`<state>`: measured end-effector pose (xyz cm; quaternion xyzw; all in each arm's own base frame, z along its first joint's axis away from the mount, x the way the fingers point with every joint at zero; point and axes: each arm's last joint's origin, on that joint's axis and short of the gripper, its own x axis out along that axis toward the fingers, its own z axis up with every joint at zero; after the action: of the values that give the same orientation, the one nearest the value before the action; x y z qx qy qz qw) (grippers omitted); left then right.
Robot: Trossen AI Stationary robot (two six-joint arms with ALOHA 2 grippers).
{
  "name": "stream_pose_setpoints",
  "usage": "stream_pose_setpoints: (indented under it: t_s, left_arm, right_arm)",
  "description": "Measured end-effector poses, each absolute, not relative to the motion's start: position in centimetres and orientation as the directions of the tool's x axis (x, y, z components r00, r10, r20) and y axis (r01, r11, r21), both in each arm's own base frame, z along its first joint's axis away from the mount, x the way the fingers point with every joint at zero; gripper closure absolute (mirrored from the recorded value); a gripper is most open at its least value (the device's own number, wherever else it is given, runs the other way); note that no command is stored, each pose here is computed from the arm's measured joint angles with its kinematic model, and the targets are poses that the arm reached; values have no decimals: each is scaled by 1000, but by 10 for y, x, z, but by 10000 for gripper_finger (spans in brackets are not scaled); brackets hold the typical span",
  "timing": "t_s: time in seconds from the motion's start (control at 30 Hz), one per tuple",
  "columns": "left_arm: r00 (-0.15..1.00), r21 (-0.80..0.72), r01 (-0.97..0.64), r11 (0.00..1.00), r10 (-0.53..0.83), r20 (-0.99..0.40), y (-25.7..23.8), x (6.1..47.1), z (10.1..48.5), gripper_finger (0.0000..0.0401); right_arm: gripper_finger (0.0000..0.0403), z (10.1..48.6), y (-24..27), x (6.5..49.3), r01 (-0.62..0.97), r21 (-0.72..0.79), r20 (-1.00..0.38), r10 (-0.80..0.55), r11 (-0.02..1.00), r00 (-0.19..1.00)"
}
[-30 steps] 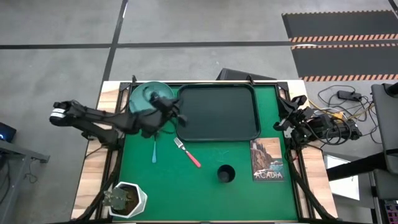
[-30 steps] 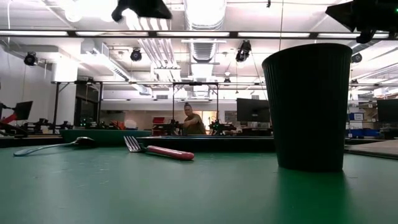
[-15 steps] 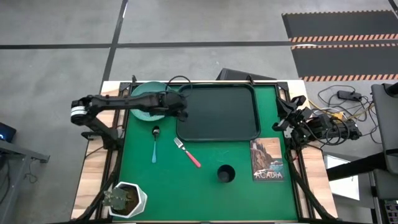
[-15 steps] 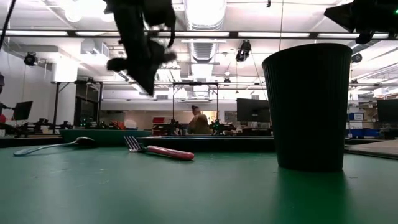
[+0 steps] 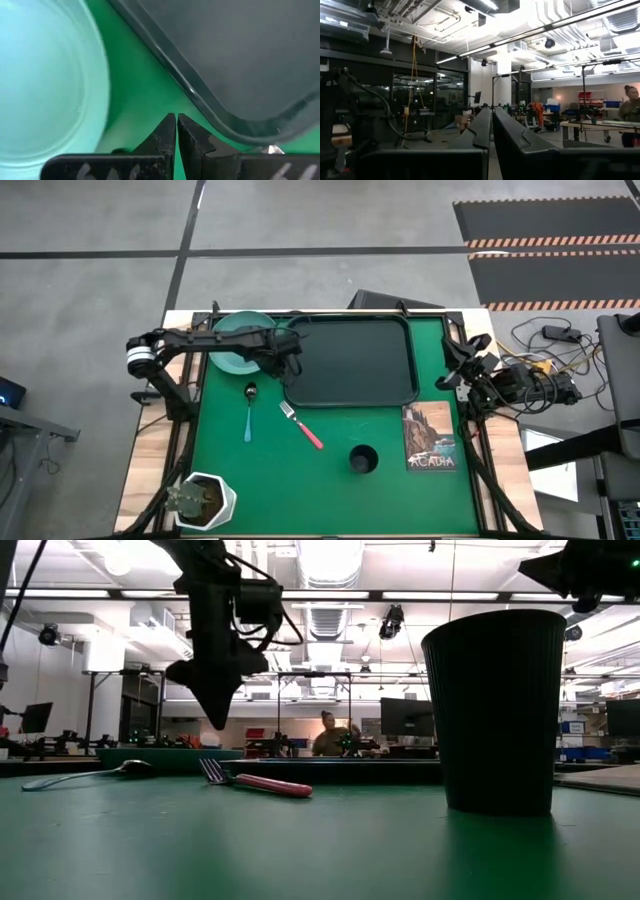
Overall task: Pick and place plate/cup/fork/spoon on tray
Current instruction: Put the green plate on the black serving tray
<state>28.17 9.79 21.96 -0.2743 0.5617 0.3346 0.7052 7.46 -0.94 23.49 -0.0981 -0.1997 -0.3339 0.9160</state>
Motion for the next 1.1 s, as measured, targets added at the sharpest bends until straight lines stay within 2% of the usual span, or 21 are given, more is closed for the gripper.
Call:
stream_pose_setpoints:
  t_s: [0.1,0.33,0.5,0.77,1.1]
  left_arm:
    - [143,-7,-750,662,151,-978,97,280,221,401]
    - [72,31,-750,661,128,-989,95,272,220,399]
    - [25,73,-749,658,138,-990,94,268,217,356]
    - [-22,199,-707,678,260,-965,98,266,217,274]
    - [-14,206,-699,685,274,-962,106,264,209,261]
  right_arm:
    - [394,235,-9,75,642,-21,430,-572,767,698]
    - [394,233,-9,76,615,11,418,-563,788,713]
    - [394,231,-9,77,603,27,405,-560,797,722]
    - [394,231,-9,77,598,34,403,-559,801,725]
    - [394,231,-9,77,593,42,404,-557,804,726]
